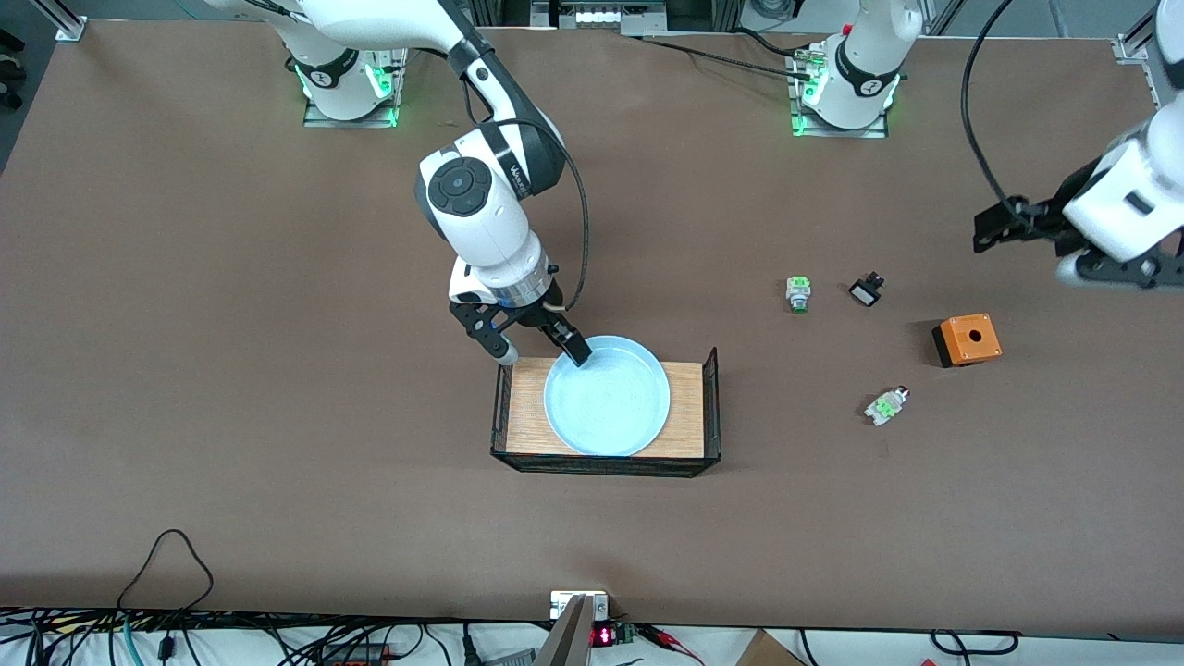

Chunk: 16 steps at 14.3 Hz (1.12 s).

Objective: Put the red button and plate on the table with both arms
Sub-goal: 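Grasp the plate rim with the right gripper while the left gripper withdraws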

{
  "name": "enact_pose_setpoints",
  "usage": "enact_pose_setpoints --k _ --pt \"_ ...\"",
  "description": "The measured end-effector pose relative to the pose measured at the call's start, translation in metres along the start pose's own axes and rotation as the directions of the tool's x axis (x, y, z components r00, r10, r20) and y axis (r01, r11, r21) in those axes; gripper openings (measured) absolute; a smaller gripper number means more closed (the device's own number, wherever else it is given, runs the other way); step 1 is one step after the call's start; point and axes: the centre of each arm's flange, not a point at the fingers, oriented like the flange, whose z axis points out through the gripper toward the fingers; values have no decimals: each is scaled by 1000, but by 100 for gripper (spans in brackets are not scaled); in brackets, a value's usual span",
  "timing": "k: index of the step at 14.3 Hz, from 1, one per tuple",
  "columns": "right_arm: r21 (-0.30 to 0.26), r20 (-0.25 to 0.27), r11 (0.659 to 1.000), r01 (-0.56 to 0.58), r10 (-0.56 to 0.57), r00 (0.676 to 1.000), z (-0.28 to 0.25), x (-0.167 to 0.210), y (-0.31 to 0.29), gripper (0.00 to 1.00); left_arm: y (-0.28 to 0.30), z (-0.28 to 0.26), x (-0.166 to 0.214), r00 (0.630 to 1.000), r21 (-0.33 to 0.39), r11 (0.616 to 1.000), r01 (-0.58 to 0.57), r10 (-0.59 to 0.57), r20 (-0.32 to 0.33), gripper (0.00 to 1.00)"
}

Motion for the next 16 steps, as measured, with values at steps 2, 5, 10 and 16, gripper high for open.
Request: enact_pose_setpoints --k 2,5,10,16 --pt "12 -6 1000 -7 8 1000 -1 8 -5 100 -4 -3 -15 999 3 999 -33 33 -30 100" --pt "15 -9 1000 -15 15 1000 2 12 -8 90 -7 0 -23 999 3 999 -34 34 -23 100" --pt "29 -13 999 -25 25 1000 15 10 -8 86 -9 3 -26 1000 1 1000 -20 20 5 100" --pt "43 -12 999 -27 27 1000 13 6 -11 29 -9 4 -26 1000 1 1000 -20 20 8 100"
